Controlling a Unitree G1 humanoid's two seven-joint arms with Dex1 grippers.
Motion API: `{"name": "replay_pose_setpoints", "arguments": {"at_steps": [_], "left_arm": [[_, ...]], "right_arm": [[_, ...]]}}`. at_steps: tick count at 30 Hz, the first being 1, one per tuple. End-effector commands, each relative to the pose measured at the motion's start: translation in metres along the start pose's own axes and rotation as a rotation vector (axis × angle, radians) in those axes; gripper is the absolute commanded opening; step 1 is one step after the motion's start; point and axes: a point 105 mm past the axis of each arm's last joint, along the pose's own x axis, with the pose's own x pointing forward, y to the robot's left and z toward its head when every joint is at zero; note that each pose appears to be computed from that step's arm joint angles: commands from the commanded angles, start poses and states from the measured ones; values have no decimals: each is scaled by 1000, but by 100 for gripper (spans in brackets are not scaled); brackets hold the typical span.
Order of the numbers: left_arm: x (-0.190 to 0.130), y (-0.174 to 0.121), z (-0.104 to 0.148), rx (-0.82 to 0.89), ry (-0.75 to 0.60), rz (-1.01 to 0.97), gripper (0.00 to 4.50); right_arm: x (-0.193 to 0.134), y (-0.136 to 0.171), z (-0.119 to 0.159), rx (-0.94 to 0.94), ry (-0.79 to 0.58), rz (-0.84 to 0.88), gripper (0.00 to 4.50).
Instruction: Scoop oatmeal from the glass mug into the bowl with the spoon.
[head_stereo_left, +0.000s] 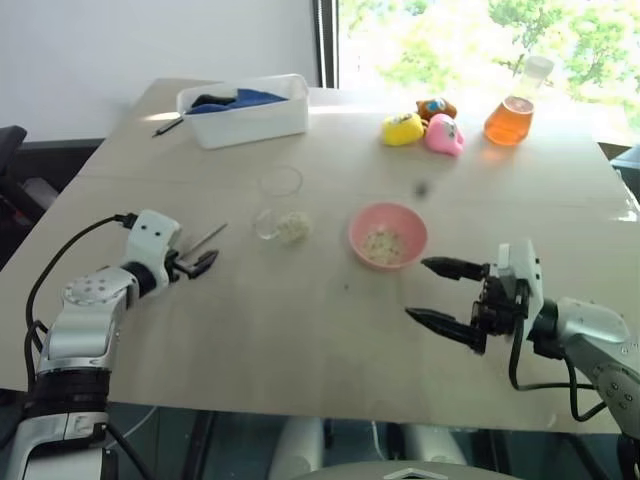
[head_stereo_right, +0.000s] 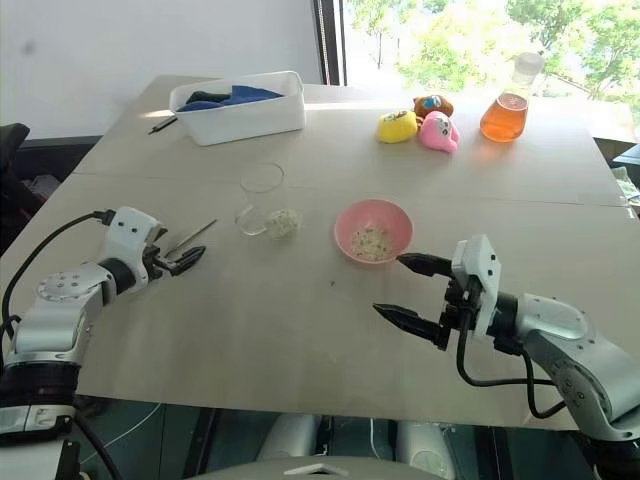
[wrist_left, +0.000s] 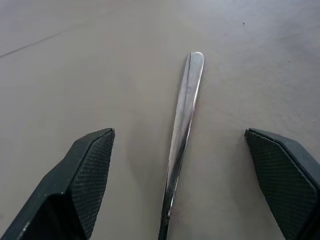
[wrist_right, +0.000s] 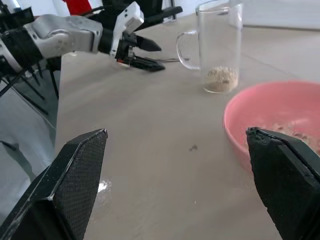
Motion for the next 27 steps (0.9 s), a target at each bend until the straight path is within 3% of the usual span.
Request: {"name": "replay_pose_setpoints", "arguments": {"at_steps": [1,2,4,11,16,20,24,27], "left_arm": [[-4,-2,-21,-59,101,-48,410],[-6,-4,-26,-94,123,-72,410],[-9,-8,-33,-196,145,-102,345],[-12,15,-68,-445,208,-45,21],[-18,31,-93,-419,254,26,9],[-19,31,-84,-389,143,10,9],[-20,25,-48,-368,-150,20,9],[-35,-21,-4,-335,-391,-139,9]], "right_arm": [[-11,-4,12,-64,-17,-34,450],[-13,-5,12,-68,-14,-47,450],[-16,-7,12,-70,-13,-60,450],[-15,-8,16,-67,-29,-80,450],[-13,-10,18,-72,-30,-88,450],[-14,-11,18,-73,-34,-99,450],[-12,-10,16,-61,-39,-102,450],[-6,-8,15,-41,-50,-87,450]]}}
